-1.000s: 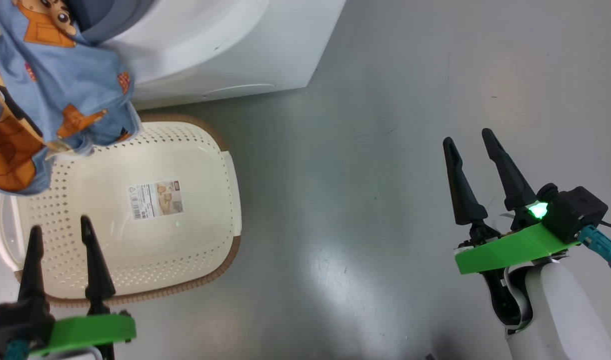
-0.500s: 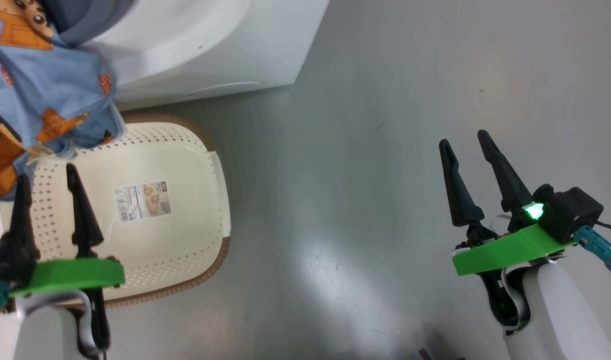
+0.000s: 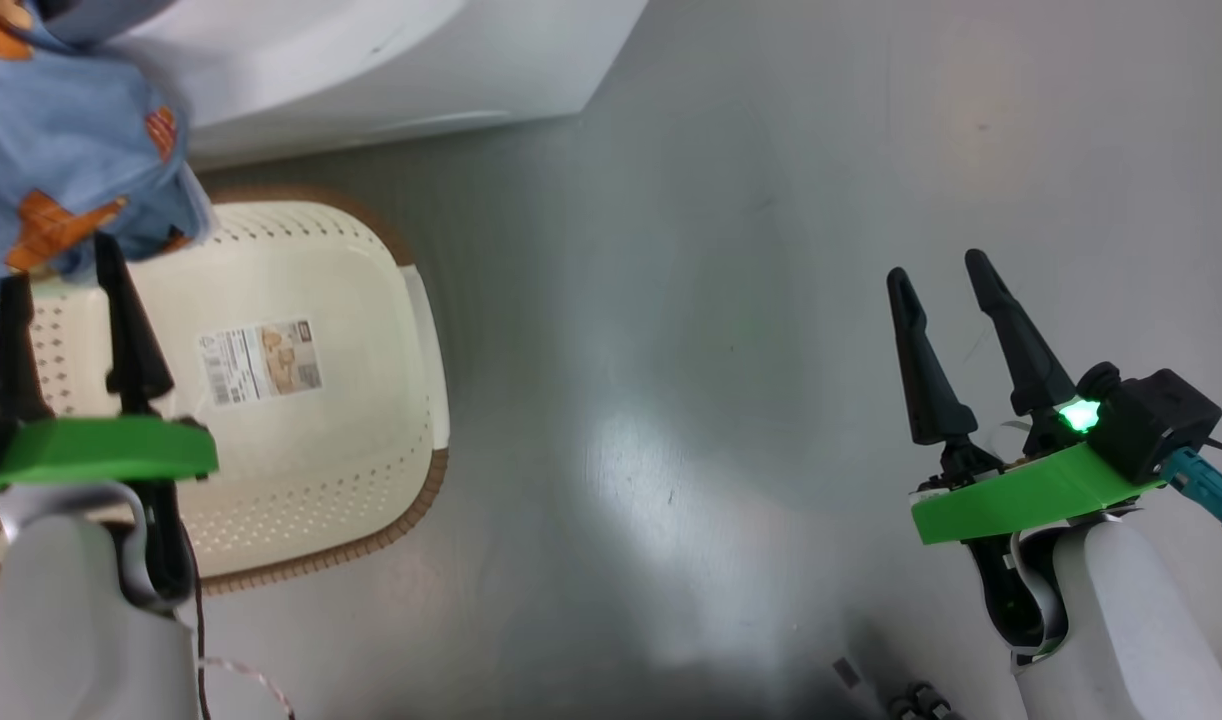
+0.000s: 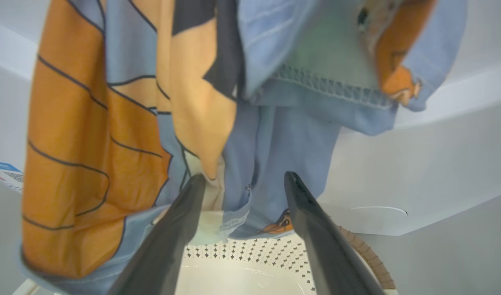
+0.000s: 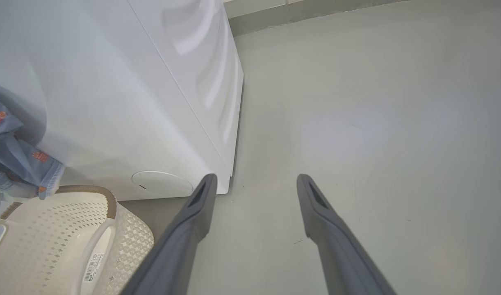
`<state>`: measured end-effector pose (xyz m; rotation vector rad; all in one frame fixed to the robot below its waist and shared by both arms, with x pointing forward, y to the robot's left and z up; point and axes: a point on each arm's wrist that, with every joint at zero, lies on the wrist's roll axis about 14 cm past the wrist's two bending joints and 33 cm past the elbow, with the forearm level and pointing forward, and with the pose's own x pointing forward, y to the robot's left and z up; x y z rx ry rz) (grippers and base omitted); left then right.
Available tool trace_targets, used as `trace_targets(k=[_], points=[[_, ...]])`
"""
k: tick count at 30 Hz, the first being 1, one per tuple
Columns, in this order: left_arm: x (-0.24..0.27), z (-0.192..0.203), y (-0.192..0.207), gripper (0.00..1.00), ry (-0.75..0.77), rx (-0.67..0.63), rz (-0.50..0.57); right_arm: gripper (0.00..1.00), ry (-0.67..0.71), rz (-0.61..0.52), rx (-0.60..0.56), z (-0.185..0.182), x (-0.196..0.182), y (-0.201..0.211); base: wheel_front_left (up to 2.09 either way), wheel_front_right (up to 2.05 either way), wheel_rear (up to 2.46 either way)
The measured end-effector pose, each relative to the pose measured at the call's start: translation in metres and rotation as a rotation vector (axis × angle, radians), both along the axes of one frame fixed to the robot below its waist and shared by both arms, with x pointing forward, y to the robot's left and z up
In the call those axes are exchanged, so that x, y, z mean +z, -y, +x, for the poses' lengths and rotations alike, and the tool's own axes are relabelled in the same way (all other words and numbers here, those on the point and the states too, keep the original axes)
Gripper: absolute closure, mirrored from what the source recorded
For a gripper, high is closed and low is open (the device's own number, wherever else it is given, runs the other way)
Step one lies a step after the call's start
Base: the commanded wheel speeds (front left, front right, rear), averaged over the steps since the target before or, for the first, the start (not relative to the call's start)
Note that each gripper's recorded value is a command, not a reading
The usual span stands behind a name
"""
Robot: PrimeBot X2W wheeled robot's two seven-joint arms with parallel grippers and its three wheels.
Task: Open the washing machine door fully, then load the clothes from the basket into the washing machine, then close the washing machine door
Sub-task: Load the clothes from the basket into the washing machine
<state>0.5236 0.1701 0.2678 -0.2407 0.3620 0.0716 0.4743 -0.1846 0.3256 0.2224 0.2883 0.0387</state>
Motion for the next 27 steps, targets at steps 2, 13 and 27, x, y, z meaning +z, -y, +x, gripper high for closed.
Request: trace_targets(k=[2, 13, 27], points=[[-0.004, 0.005, 0.001, 0.00, 0.001, -0.002, -0.008, 0.00, -0.010, -0.001, 0.000, 0.000, -0.005, 0.000, 0.00, 0.00, 0.00], [-0.009, 0.027, 0.003, 0.00, 0.029, 0.013, -0.073, 0.00, -0.021, 0.006, 0.009, 0.006, -0.017, -0.004, 0.00, 0.00, 0.00], [-0.006, 0.049, 0.003, 1.00, 0.052, 0.052, -0.162, 0.00, -0.027, 0.000, 0.004, 0.005, -0.019, -0.001, 0.00, 0.00, 0.00]])
